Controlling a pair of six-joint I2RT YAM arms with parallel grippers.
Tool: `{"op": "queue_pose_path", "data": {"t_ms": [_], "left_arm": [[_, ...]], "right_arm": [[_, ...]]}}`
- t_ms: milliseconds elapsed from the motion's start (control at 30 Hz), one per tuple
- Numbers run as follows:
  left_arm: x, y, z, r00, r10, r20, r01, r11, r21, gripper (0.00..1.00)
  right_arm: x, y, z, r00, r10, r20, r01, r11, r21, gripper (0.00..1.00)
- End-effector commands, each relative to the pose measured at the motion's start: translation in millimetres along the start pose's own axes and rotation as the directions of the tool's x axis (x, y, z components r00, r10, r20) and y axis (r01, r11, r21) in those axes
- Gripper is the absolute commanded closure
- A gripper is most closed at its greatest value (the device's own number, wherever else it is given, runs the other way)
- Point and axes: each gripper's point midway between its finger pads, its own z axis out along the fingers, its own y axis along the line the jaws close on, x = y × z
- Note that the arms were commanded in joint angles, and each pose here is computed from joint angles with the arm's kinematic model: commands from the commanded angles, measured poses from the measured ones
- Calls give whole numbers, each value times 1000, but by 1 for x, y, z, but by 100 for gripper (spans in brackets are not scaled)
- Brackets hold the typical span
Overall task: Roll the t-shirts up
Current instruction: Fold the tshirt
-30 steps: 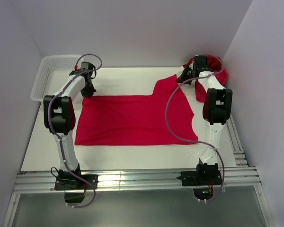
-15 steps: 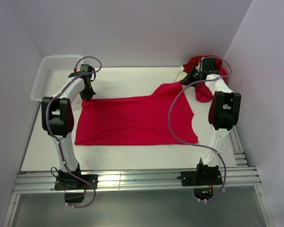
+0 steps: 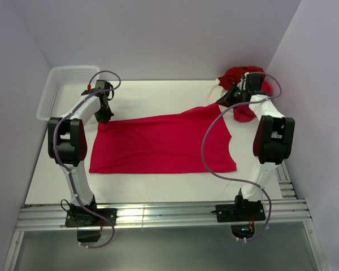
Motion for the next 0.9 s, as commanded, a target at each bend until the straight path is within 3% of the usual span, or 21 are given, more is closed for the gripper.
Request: {"op": "queue_pose_path", "data": {"t_ms": [0, 867], "left_arm": [[-16, -1, -26, 997, -43, 72, 40, 998, 39, 100], [-1, 13, -38, 994, -45, 95, 41, 998, 49, 100]], "right_arm": [[-18, 21, -28, 997, -26, 79, 30, 998, -60, 100], [15, -1, -77, 992, 32, 125, -31, 999, -15, 100]]}}
